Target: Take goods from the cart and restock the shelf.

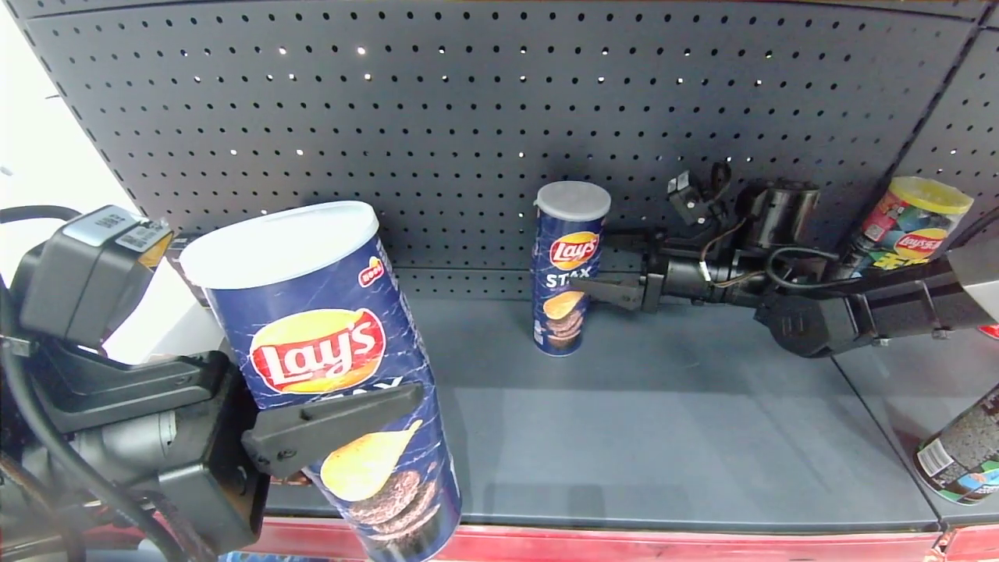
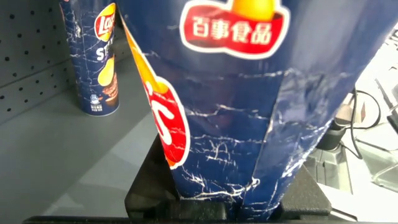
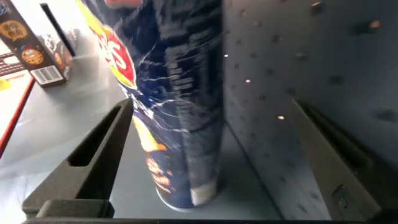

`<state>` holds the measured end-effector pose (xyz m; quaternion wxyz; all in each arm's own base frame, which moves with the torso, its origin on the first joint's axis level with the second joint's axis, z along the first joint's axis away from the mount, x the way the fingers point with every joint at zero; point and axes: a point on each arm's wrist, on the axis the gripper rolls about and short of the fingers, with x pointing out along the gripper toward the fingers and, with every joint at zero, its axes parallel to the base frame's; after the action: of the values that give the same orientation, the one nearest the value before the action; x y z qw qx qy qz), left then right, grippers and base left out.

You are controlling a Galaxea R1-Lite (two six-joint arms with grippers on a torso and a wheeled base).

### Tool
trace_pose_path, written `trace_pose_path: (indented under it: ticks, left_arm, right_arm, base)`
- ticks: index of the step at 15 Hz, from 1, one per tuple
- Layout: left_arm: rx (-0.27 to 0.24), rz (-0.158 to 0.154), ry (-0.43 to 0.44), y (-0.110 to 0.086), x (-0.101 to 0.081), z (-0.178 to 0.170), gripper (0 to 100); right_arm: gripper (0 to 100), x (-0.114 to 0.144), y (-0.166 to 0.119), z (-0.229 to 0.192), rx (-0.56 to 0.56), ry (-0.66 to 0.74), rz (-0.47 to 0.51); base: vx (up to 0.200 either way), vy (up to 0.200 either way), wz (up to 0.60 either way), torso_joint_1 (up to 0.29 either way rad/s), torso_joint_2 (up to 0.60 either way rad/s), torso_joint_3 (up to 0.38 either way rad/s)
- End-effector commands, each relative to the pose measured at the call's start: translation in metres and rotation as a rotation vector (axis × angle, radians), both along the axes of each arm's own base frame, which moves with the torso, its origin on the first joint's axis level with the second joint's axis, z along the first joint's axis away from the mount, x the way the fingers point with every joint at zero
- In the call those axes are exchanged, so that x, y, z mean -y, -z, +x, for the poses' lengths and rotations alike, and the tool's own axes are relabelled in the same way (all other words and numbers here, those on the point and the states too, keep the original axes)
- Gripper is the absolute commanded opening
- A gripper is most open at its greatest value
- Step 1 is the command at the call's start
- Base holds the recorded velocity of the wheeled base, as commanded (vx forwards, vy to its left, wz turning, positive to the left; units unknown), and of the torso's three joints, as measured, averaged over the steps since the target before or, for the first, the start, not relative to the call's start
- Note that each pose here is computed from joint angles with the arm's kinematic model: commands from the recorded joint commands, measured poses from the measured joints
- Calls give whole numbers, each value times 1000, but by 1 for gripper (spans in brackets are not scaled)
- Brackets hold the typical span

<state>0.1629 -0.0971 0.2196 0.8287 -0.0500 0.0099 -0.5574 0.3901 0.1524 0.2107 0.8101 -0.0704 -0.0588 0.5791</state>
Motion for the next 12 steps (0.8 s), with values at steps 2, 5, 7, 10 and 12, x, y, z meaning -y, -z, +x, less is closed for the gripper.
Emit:
trace_pose_path:
  ticks: [2, 5, 7, 10, 12]
  left_arm:
    - [-3, -2, 0, 0, 0, 0, 0]
    - [-7, 0, 0, 1, 0, -1, 0]
    - [-14, 3, -2, 4, -2, -4, 0]
    - [-27, 8, -5, 8, -3, -6, 0]
    - [-31, 10, -5, 9, -4, -6, 0]
  right_arm:
    - [100, -17, 14, 2, -27, -35, -10]
    - [100, -24, 21, 3, -25, -51, -9]
    - [100, -29, 28, 5, -35, -60, -13]
    - [100, -40, 36, 10, -35, -77, -12]
    - [100, -45, 39, 15, -24, -83, -5]
  base:
    - [0, 0, 0, 0, 0, 0]
    - [0, 0, 0, 0, 0, 0]
    - [0, 0, 0, 0, 0, 0]
    - [0, 0, 0, 0, 0, 0]
    - [0, 0, 0, 0, 0, 0]
